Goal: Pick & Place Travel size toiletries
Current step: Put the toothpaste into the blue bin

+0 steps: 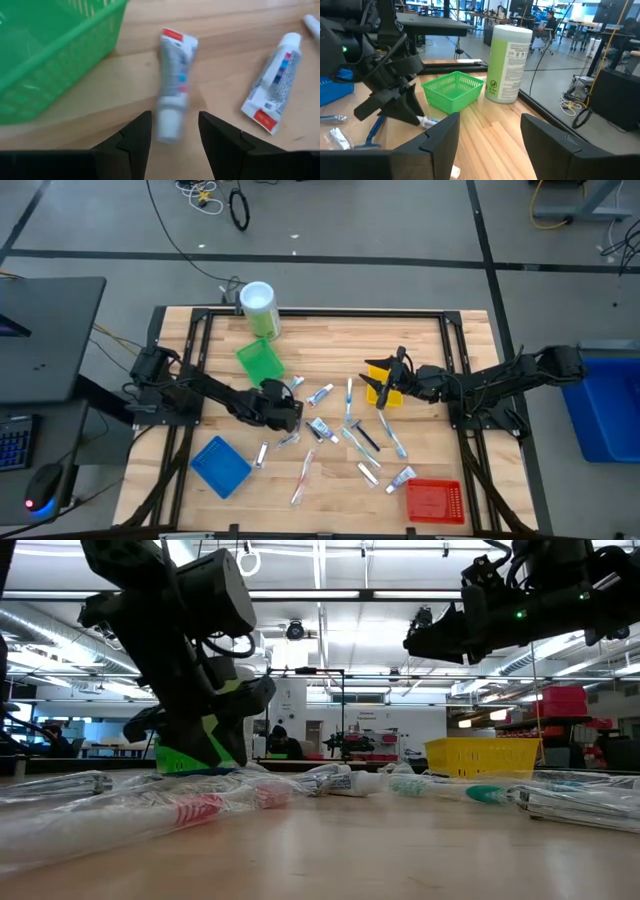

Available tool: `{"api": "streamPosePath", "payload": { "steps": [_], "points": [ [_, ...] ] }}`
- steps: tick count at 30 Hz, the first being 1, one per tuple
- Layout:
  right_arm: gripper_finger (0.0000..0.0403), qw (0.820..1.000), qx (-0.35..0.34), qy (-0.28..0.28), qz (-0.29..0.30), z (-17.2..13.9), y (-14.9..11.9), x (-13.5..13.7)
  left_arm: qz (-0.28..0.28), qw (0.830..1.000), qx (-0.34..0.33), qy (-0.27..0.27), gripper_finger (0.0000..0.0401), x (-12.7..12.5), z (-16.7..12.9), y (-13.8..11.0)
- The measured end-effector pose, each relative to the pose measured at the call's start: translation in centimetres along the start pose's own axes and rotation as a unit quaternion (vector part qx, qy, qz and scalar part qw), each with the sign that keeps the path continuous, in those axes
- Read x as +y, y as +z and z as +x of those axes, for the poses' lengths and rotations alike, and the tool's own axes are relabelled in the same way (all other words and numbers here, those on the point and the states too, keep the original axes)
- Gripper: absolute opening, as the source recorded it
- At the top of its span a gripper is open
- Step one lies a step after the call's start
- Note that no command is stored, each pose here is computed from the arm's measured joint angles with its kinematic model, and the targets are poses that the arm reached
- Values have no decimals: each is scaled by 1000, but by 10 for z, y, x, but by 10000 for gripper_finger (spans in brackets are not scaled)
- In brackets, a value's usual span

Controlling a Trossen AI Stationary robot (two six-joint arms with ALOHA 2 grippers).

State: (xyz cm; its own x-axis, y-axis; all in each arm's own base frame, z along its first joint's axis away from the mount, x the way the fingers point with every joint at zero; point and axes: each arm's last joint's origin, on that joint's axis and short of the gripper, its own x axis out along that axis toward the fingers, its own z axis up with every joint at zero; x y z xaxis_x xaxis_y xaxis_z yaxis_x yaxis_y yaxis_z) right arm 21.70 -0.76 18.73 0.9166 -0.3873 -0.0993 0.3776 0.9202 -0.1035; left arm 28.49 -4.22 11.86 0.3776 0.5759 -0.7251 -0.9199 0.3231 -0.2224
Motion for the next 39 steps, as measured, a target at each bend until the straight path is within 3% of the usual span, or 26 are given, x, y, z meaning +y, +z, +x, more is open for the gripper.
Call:
{"api": "streamPosePath", "payload": {
  "steps": [3, 15, 22, 28, 33, 39],
  "points": [
    [212, 1000, -1, 0, 1, 0, 0, 0, 5, 1000, 11, 7, 157, 2, 2, 2],
    [205, 1000, -2, 0, 1, 0, 0, 0, 133, 990, 39, -11, 111, 0, 9, 9],
    [217, 1000, -2, 0, 1, 0, 0, 0, 126, 991, 38, -14, 68, -1, 9, 9],
    [222, 1000, -2, 0, 1, 0, 0, 0, 105, 994, 38, -17, 73, -2, 7, 6],
    [214, 1000, -2, 0, 1, 0, 0, 0, 122, 991, 35, -42, 67, -9, -11, 6],
    [204, 1000, -2, 0, 1, 0, 0, 0, 143, 987, 22, -64, 67, -21, -56, 25]
  ]
}}
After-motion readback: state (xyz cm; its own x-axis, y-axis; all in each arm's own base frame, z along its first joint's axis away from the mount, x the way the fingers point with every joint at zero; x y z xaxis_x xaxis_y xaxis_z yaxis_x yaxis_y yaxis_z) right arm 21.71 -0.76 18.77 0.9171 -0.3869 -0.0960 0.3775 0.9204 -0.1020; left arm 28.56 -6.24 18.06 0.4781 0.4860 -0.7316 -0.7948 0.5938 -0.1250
